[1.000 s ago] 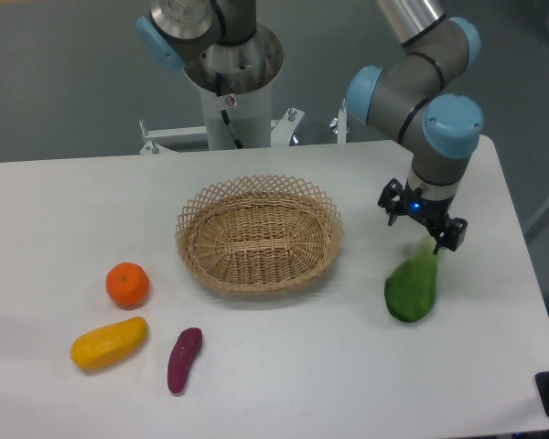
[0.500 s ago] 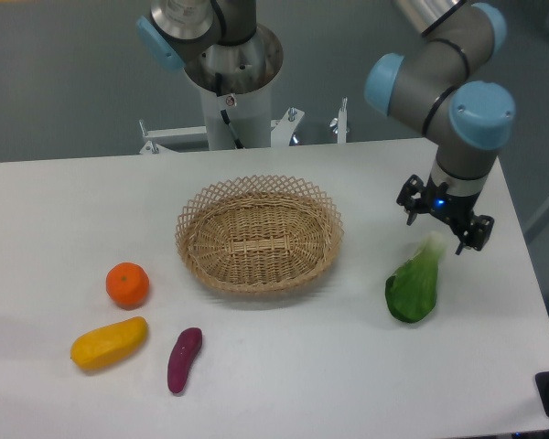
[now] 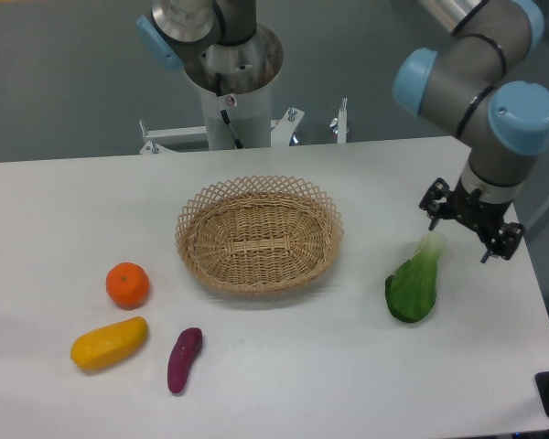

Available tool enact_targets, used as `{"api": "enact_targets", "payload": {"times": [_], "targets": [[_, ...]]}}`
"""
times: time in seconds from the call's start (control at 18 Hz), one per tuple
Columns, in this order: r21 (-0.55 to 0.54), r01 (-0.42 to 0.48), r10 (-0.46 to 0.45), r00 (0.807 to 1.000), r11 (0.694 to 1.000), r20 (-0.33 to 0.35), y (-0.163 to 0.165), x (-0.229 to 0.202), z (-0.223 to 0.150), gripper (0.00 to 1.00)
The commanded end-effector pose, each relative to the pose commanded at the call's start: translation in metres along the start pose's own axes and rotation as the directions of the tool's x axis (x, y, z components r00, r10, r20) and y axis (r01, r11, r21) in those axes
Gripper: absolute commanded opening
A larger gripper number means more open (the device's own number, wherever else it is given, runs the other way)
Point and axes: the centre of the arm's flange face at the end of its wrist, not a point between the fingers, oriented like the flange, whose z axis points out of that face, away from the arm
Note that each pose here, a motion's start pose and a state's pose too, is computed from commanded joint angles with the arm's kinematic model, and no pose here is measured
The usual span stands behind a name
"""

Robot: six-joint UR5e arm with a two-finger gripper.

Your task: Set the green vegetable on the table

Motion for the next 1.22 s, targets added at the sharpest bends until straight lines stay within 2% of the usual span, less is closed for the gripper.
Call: {"api": "enact_targets", "payload": {"times": [0.33, 1.22], "targets": [[-0.007, -0.005, 0.005, 1.000, 1.000, 0.008, -0.001, -0.022, 0.010, 1.00], [-0.008, -0.002, 0.002, 1.000, 1.000, 0.002, -0.008, -0.023, 0.020, 1.00]]}}
